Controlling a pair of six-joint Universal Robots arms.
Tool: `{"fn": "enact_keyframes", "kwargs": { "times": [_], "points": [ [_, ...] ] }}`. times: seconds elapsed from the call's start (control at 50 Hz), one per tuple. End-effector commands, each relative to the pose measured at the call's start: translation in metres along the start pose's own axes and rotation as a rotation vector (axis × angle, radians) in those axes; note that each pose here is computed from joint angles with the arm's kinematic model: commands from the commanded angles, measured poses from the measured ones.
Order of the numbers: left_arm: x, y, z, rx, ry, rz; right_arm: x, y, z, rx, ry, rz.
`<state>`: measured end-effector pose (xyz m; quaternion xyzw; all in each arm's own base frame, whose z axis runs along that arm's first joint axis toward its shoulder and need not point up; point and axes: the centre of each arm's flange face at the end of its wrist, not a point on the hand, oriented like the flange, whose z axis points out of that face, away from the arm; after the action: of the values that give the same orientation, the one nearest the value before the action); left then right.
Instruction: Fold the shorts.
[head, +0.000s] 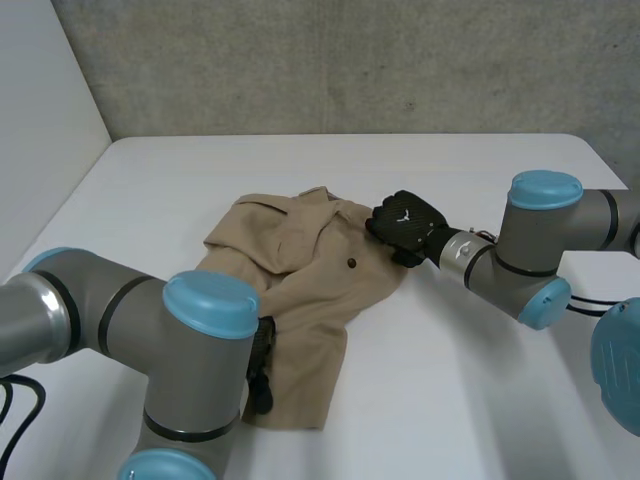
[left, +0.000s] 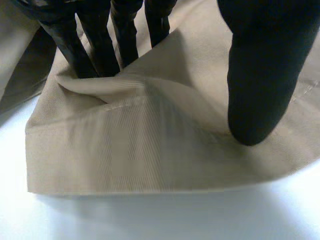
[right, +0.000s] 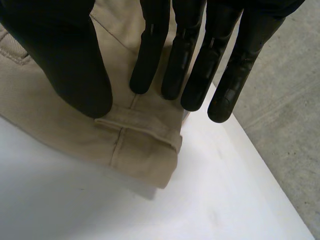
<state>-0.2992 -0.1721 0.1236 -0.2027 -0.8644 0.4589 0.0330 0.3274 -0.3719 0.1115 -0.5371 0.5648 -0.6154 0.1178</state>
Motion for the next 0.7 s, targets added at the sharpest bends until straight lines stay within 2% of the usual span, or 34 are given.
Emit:
{"fn": "enact_keyframes", "kwargs": {
  "times": [0.02,0.08,0.22,0.32,0.38,0.48,0.62,0.7],
  "points": [
    [-0.007,-0.006,0.008,0.022,-0.022,-0.02,0.0,0.001,0.0,-0.012,0.001,0.057],
    [-0.01,-0.021,0.004,0.064,-0.024,-0.013,0.0,-0.002,-0.003,-0.022,-0.005,0.093],
    [-0.025,-0.071,-0.025,0.221,-0.026,0.0,0.013,-0.029,-0.022,-0.061,-0.023,0.285],
    [-0.048,-0.117,-0.058,0.384,-0.022,-0.052,0.014,-0.051,-0.042,-0.107,-0.067,0.355],
    [-0.06,-0.13,-0.06,0.425,-0.018,-0.068,0.01,-0.066,-0.06,-0.137,-0.103,0.379],
    [-0.103,-0.144,-0.038,0.423,-0.058,-0.038,0.002,-0.08,-0.076,-0.152,-0.119,0.394],
    [-0.102,-0.107,0.02,0.24,-0.013,0.108,-0.013,-0.079,-0.076,-0.146,-0.122,0.375],
    [-0.105,-0.093,0.039,0.174,-0.032,0.115,-0.035,-0.084,-0.067,-0.113,-0.148,0.343]
  ]
}}
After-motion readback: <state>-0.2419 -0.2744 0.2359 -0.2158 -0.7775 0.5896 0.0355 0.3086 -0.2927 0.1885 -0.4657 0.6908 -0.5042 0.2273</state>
